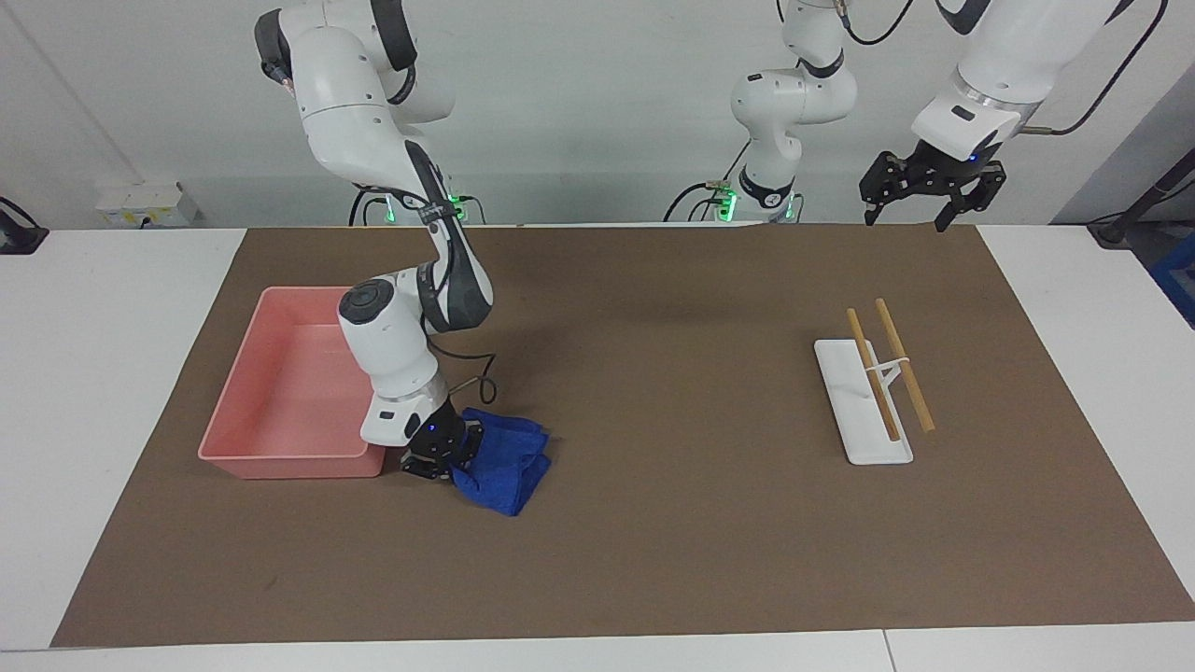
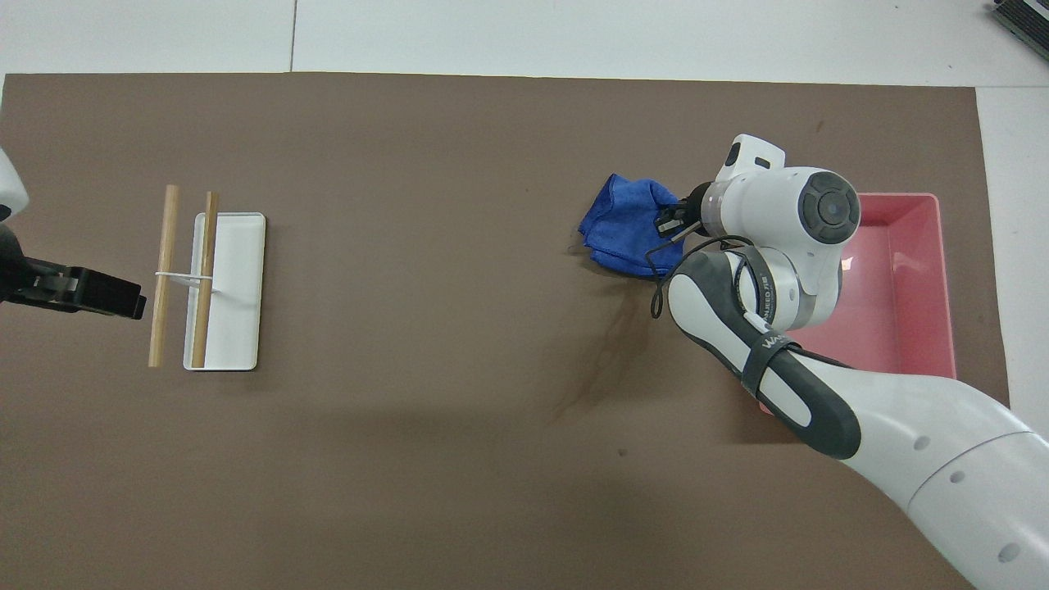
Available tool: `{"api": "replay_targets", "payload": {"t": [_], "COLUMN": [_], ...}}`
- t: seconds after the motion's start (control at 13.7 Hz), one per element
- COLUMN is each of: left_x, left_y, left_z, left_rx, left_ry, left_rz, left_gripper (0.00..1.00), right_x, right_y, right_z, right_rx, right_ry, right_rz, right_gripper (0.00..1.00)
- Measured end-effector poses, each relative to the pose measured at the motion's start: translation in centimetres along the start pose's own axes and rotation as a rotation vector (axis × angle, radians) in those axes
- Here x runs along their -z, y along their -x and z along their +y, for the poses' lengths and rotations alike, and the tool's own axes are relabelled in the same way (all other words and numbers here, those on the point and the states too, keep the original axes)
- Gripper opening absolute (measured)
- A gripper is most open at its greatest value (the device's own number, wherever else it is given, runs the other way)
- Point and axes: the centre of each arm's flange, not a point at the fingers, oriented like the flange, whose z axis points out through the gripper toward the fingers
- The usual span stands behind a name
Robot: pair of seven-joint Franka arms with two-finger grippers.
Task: Wipe water with towel using both arms
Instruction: 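Wipe the towel again across the spill away from the robot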
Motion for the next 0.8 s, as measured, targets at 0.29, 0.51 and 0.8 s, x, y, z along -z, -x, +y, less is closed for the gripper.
{"api": "replay_targets", "payload": {"t": [0.29, 0.51, 0.8], "left_x": [0.0, 0.0, 0.0], "left_y": [0.0, 0.0, 0.0], "left_z": [0.0, 0.0, 0.0], "left_rx": [0.0, 0.0, 0.0], "left_ry": [0.0, 0.0, 0.0], "left_rz": [0.0, 0.0, 0.0], "left_gripper": [1.0, 1.0, 1.0], "right_x": [1.4, 7.9, 18.0], "right_y": [-0.5, -1.5, -1.4], "right_z": [-0.2, -1.4, -3.2], "right_rx": [-0.003, -0.043, -0.079], "right_ry": [-0.014, -0.042, -0.047], "right_rz": [-0.032, -0.123, -0.194], "right_gripper": [0.13, 0.13, 0.13]}}
